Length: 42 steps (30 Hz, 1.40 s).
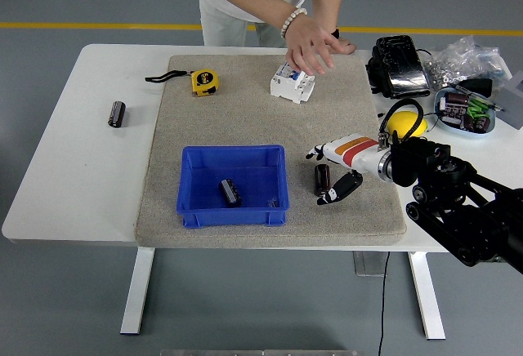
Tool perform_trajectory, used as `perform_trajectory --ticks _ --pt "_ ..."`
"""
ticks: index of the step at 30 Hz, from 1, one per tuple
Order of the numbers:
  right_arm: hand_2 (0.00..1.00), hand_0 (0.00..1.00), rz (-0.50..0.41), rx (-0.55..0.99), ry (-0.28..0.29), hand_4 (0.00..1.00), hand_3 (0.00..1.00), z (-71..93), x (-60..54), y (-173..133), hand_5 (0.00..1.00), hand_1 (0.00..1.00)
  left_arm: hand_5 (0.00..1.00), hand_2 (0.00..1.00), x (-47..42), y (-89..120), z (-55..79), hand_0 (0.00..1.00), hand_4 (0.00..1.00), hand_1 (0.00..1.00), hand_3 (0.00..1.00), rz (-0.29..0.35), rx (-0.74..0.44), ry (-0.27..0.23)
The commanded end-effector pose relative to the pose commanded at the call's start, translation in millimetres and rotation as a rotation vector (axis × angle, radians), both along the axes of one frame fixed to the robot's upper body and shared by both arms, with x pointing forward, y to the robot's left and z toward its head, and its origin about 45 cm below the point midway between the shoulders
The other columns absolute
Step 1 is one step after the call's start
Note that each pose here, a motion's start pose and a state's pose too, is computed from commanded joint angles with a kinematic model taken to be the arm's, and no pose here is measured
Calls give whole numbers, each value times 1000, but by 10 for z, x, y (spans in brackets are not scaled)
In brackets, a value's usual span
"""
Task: Pick up the battery,place it into the box
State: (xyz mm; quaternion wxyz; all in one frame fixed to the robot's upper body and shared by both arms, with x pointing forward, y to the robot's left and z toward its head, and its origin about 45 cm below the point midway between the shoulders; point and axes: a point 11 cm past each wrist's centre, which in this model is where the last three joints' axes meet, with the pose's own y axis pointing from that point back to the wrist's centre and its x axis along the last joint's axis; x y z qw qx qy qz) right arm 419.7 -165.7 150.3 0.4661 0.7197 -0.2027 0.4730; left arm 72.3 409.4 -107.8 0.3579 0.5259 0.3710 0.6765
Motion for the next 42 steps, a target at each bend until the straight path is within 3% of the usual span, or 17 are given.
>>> perform_trajectory --ticks 10,11,16,17,22,23,34,35,40,41,42 --pt "798 770 -3 5 -3 998 851 -65 -16 12 455 748 513 736 3 -3 0 686 680 655 666 -1 -1 0" --pt "736 711 -5 8 -3 998 801 -72 -16 12 452 680 514 737 4 -4 -1 686 680 655 667 -2 -1 0" --pt "736 711 -24 28 -11 998 801 -104 -5 -32 452 680 514 737 4 -5 -1 686 680 655 667 -1 -1 0" --pt "683 613 -27 29 -13 998 772 -107 -3 -40 422 620 516 737 5 -5 0 686 680 655 668 -1 -1 0" --pt "683 613 -51 49 -17 998 772 -112 11 -73 422 620 516 737 8 -8 -1 686 680 655 668 0 -1 -1" --pt "609 528 -54 51 -14 998 731 -113 12 -76 361 551 516 737 11 -8 0 686 680 655 669 -2 -1 -1" --pt "582 490 -60 50 -18 978 675 -124 16 -107 310 523 516 737 23 -13 0 686 680 655 669 -4 -3 -2" --pt "531 447 -59 52 -20 889 574 -122 17 -108 250 468 516 738 24 -13 1 685 680 655 670 -4 -3 -2" --pt "531 447 -56 44 -28 889 574 -102 24 -136 250 468 516 738 26 -14 0 685 680 655 670 -2 -2 -4" --pt "488 388 -55 42 -32 837 504 -94 28 -144 231 437 518 737 23 -14 0 685 682 656 671 0 -2 -5" --pt "488 388 -55 41 -34 837 504 -88 32 -151 231 437 518 737 22 -13 0 685 682 656 671 1 -2 -5"
